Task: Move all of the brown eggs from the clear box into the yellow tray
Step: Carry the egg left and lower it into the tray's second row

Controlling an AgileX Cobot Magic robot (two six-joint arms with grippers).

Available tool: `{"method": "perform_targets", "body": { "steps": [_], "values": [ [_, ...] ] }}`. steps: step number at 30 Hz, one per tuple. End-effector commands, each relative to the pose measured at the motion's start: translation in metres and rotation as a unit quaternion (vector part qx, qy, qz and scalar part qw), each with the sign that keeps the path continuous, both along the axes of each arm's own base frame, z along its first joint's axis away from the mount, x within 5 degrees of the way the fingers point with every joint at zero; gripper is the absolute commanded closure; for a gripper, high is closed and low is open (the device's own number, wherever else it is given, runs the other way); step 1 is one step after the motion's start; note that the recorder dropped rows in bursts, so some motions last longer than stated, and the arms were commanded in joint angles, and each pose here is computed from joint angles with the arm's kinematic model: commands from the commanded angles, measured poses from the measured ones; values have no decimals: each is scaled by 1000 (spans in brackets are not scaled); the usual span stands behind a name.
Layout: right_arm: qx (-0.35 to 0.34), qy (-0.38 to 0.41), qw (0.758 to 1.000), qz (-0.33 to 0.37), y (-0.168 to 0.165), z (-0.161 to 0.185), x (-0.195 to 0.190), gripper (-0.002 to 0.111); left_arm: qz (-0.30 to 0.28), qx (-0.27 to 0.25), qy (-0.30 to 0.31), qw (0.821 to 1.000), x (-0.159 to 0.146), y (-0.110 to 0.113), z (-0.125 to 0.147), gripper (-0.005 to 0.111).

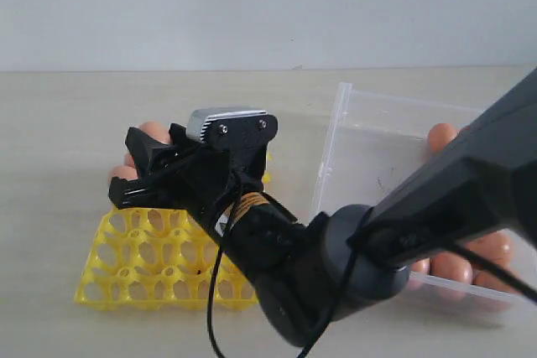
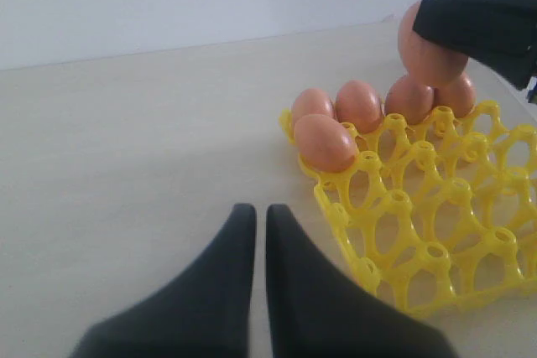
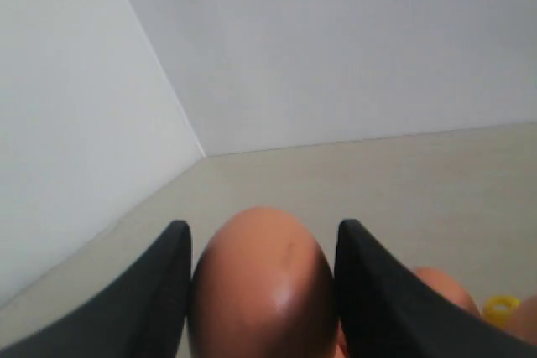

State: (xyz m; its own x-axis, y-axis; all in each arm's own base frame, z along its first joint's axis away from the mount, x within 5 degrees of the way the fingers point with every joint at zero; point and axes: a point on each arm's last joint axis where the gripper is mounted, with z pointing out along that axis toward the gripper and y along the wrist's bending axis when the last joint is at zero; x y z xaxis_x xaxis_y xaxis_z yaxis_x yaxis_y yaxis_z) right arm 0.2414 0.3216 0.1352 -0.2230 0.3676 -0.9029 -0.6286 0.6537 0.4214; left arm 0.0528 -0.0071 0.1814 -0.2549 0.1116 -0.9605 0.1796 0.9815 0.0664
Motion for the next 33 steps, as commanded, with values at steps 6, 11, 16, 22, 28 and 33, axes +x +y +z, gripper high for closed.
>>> {"method": "perform_targets", "body": {
  "steps": [6,11,16,22,28,33],
  "values": [
    [9,46,998,-36,8,-31,-3,108,-2,-4,-1,1000,0,0,0,102],
    [12,50,998,-45,7,-31,-2,108,-2,-4,-1,1000,0,0,0,102],
    [7,47,997,-58,6,-31,0,108,-2,-4,-1,1000,0,0,0,102],
    [-2,38,998,-57,21,-21,9,108,-2,-4,-1,1000,0,0,0,102],
    [-12,77,994,-79,28,-20,14,108,-2,-4,-1,1000,0,0,0,102],
    [-23,81,990,-117,28,-22,7,108,-2,-4,-1,1000,0,0,0,102]
  ]
}}
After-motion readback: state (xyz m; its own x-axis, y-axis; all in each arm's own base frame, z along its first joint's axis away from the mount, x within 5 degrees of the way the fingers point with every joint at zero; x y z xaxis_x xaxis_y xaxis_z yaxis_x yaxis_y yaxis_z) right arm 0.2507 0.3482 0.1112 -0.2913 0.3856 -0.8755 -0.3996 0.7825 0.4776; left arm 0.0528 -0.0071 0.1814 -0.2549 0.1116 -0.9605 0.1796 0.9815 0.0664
